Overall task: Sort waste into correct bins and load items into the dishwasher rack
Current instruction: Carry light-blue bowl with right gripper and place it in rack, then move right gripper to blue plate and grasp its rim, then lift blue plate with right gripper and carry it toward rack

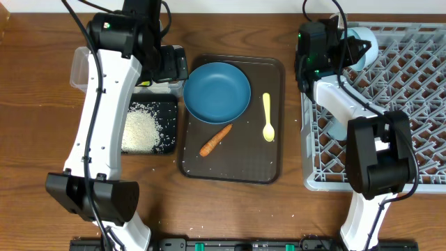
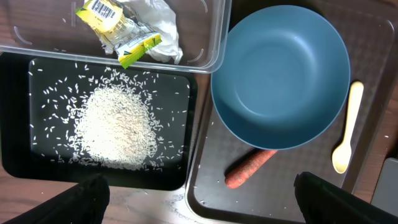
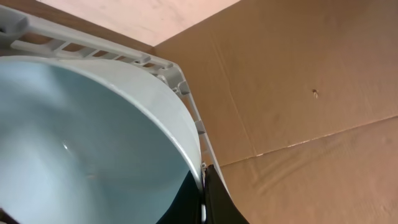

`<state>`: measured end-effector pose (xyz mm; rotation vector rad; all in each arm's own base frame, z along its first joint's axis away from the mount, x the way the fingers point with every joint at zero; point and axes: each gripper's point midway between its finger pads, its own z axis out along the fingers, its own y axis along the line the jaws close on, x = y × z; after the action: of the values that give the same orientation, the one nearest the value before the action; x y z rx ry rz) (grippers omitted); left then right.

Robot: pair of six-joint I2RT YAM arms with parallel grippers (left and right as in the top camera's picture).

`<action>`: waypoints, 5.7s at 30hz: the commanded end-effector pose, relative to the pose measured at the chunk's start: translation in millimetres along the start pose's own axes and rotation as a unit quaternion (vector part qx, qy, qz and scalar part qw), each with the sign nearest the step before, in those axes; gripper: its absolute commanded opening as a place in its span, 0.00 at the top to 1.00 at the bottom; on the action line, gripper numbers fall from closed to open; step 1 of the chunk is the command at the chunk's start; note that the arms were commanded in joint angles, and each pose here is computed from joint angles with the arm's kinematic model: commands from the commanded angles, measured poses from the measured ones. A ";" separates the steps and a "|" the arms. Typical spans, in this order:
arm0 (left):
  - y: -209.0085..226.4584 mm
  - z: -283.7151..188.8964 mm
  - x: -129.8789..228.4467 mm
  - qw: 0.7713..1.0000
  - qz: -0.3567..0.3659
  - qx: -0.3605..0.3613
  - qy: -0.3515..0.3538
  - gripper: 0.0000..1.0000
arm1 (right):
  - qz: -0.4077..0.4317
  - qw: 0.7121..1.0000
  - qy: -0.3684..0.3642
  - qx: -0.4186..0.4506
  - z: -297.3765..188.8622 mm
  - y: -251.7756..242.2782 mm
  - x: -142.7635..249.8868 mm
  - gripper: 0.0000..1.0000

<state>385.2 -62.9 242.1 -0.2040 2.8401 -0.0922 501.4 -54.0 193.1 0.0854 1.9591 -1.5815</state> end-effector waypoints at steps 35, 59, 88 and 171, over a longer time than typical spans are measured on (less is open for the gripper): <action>1.3 0.5 0.2 1.000 -0.003 -0.003 0.001 0.02 | -0.018 0.999 -0.019 -0.046 -7.4 24.1 -1.4 0.99; 1.4 0.5 0.3 1.000 -0.003 -0.003 0.001 0.02 | 0.013 0.992 -0.093 -0.085 -84.4 42.3 -33.8 0.27; 1.3 0.5 0.2 1.000 -0.003 -0.003 0.001 0.02 | 0.199 0.621 0.049 -0.757 -290.6 77.9 -23.5 0.38; 1.3 0.5 0.2 1.000 -0.003 -0.003 0.001 0.02 | 0.060 0.996 0.055 0.033 90.3 -186.7 42.5 0.99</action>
<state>385.2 -62.9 242.1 -0.2040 2.8401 -0.0922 429.6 -184.5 329.7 0.3639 1.8948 -1.4694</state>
